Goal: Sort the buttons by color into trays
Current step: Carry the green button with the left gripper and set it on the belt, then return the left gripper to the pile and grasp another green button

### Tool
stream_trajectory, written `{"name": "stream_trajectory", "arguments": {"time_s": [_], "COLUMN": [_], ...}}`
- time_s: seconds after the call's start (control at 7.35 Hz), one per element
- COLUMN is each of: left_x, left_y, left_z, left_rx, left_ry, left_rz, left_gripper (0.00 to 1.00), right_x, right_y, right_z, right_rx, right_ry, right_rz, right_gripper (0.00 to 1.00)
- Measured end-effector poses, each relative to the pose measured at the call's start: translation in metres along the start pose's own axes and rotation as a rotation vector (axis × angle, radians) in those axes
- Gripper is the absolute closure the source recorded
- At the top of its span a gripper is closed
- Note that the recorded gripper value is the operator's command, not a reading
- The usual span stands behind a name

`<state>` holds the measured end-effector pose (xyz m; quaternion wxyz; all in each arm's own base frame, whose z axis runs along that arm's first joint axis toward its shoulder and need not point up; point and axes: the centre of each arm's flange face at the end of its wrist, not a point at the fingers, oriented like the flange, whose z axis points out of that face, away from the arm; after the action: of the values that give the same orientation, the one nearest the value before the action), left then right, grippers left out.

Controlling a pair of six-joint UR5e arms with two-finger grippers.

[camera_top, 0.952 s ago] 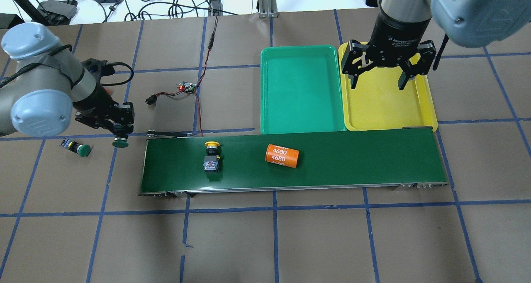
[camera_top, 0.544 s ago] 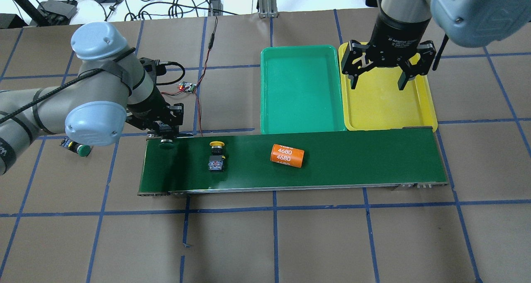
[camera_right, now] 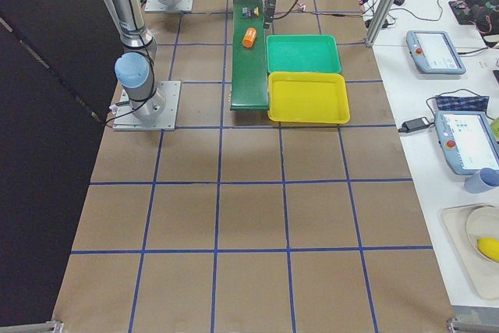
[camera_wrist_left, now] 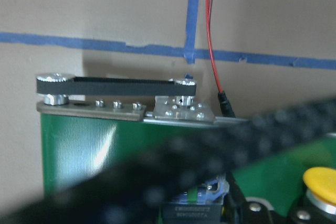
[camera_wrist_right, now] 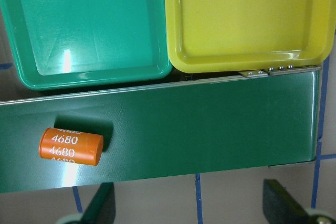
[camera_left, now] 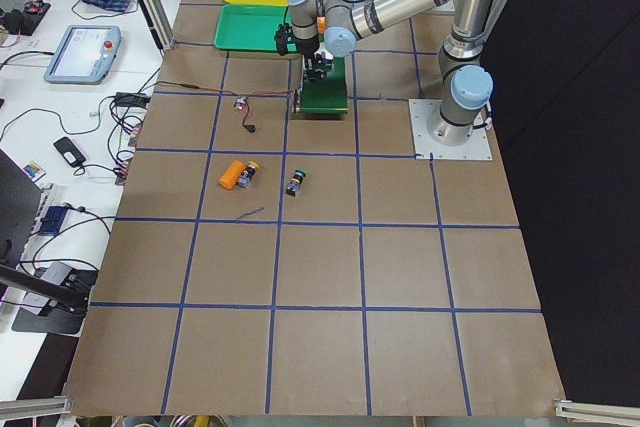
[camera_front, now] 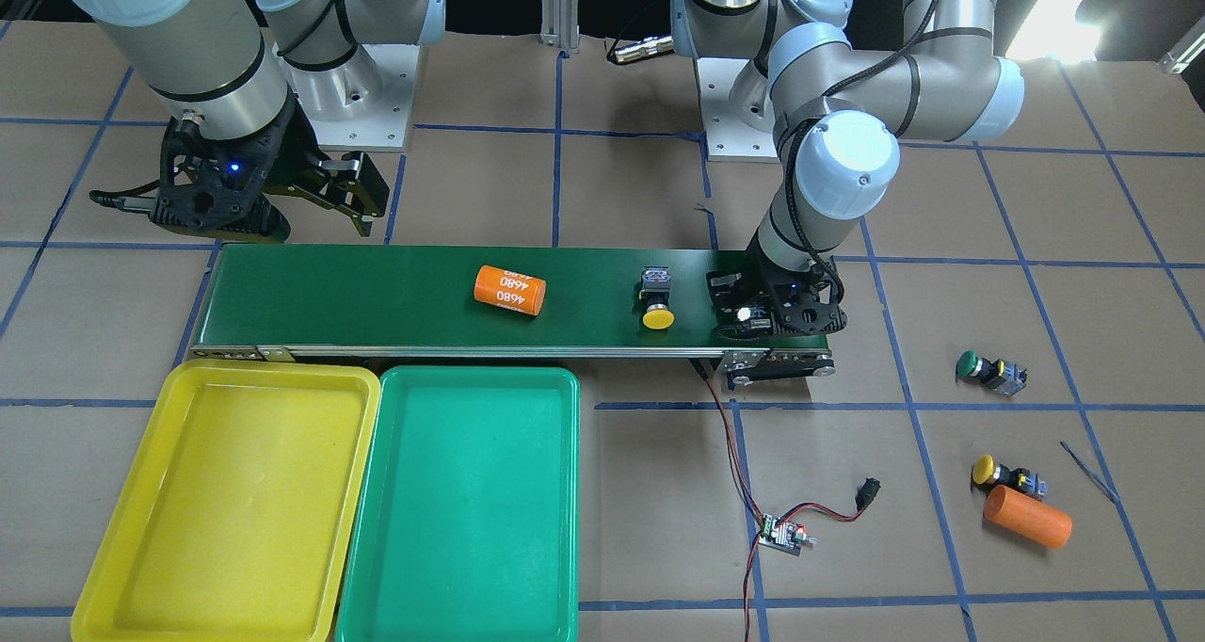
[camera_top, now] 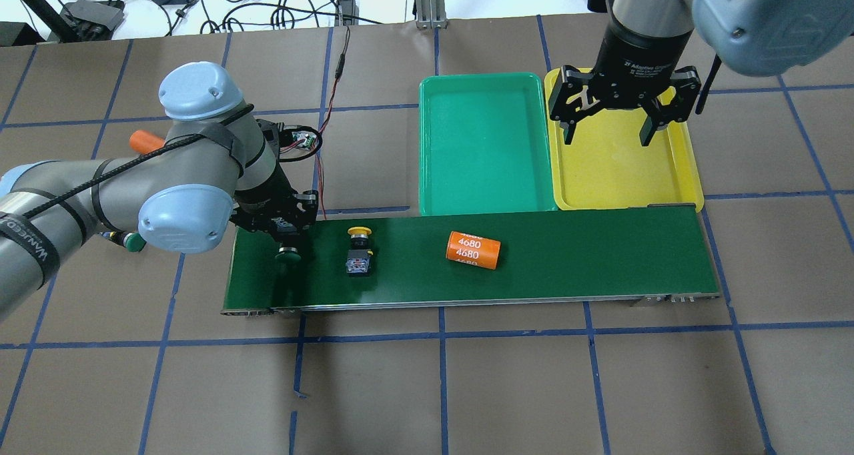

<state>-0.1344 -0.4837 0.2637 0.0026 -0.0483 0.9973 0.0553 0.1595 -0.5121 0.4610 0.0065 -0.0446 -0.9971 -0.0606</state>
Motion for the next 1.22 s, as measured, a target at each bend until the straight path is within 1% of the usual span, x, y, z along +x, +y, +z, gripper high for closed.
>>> {"name": "stream_trajectory", "arguments": {"time_s": [0.14,0.41,0.68,0.95,1.22], "left_x": [0.000,-0.002,-0.015,-0.063,-0.138], "left_y": [0.003,0.010,0.000,-0.028,-0.046], "left_z": [0.003,0.008,-0.011,-0.041,-0.042], "left_rx": [-0.007,-0.018,0.022,0.064,0.061], "left_ry": [-0.003,-0.005,0.000,0.009,0.015], "left_rz": [0.005,0.002,-0.020,-0.095,-0.099], "left_gripper": [0.00,0.00,0.00,0.00,0.00], "right_x": [0.000,0.000,0.000,-0.001,-0.002], "right_y": [0.000,0.000,0.000,0.002,0.002], "right_z": [0.001,0.001,0.003,0.003,0.005], "right_rx": [-0.002,-0.004,-0.008,-0.006,-0.010], "right_ry": [0.000,0.000,0.003,0.002,0.002], "right_rz": [0.000,0.000,-0.001,-0.003,-0.005], "right_gripper": [0.00,0.00,0.00,0.00,0.00]}}
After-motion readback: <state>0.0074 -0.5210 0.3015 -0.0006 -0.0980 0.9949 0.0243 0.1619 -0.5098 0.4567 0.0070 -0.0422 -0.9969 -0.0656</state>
